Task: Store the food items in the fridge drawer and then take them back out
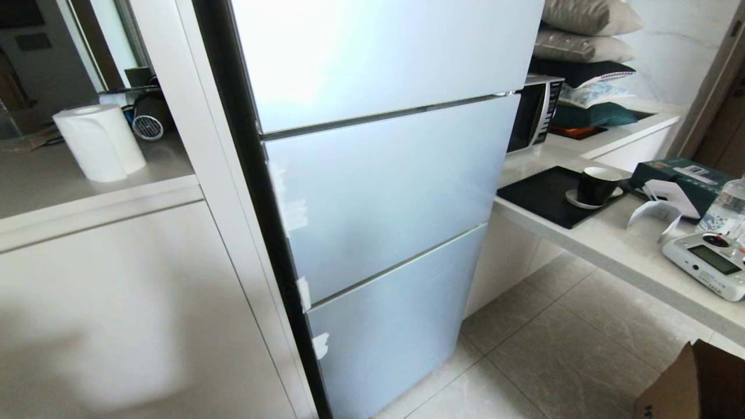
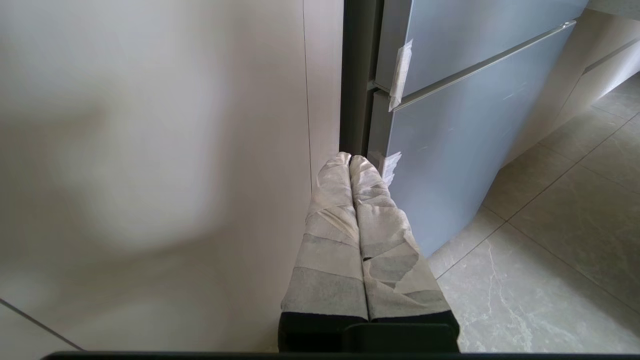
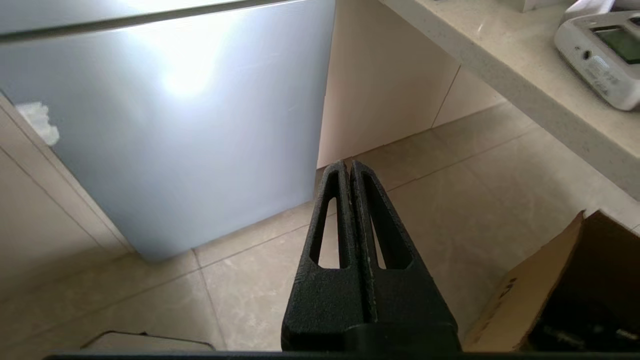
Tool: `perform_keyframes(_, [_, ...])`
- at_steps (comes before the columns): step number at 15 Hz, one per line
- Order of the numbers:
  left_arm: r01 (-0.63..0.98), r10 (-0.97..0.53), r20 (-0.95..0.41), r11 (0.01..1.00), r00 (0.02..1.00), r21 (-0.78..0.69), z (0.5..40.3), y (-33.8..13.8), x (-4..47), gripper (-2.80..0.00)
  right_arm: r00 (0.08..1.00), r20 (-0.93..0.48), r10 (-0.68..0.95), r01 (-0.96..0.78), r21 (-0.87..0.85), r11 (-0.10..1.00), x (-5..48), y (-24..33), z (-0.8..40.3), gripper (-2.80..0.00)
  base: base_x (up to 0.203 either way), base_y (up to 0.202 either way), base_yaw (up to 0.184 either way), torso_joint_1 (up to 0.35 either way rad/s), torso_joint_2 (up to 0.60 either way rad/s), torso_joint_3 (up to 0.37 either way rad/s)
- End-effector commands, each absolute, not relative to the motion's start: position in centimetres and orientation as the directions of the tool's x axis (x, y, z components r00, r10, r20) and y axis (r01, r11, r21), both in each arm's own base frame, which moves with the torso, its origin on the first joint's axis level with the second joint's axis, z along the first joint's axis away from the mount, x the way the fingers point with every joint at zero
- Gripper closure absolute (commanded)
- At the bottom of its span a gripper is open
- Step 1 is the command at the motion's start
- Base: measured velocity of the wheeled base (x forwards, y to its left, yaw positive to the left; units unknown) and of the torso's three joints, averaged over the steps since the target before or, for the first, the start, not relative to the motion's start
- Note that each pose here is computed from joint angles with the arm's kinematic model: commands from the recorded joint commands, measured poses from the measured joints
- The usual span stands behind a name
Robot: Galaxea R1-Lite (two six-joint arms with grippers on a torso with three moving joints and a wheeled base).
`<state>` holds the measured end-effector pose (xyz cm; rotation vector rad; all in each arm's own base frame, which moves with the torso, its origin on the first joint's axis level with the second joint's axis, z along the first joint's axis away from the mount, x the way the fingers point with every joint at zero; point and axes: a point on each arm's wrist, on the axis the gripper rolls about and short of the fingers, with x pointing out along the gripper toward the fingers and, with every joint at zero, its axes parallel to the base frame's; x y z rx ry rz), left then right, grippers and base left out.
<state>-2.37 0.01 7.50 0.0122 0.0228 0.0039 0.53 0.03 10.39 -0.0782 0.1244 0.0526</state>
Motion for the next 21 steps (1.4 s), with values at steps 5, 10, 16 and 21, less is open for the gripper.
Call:
perform_keyframes(5, [-0.003,0.003,-0.025,1.0,1.0,0.011,7.5,0.01,-2.35,0.0,1.0,0.0,0.008,-0.008,-0.013,1.0,-2.28,-0.01,7.55,0.0,0.0,0.0,0.0,0.0,0.0,0.0])
perform_keyframes(10, [-0.004,0.004,-0.023,1.0,1.0,0.011,7.5,0.01,-2.36,0.0,1.0,0.002,0.002,-0.002,0.002,1.0,-2.28,-0.02,7.56,0.0,0.0,0.0,0.0,0.0,0.0,0.0])
perform_keyframes(16, [-0.004,0.005,-0.024,1.0,1.0,0.011,7.5,0.01,-2.35,0.0,1.0,0.002,0.002,-0.002,0.002,1.0,-2.28,-0.02,7.56,0.0,0.0,0.0,0.0,0.0,0.0,0.0])
perform_keyframes(21, [-0.004,0.004,-0.025,1.0,1.0,0.011,7.5,0.01,-2.35,0.0,1.0,0.002,0.002,-0.002,0.002,1.0,-2.28,-0.02,7.56,0.0,0.0,0.0,0.0,0.0,0.0,0.0])
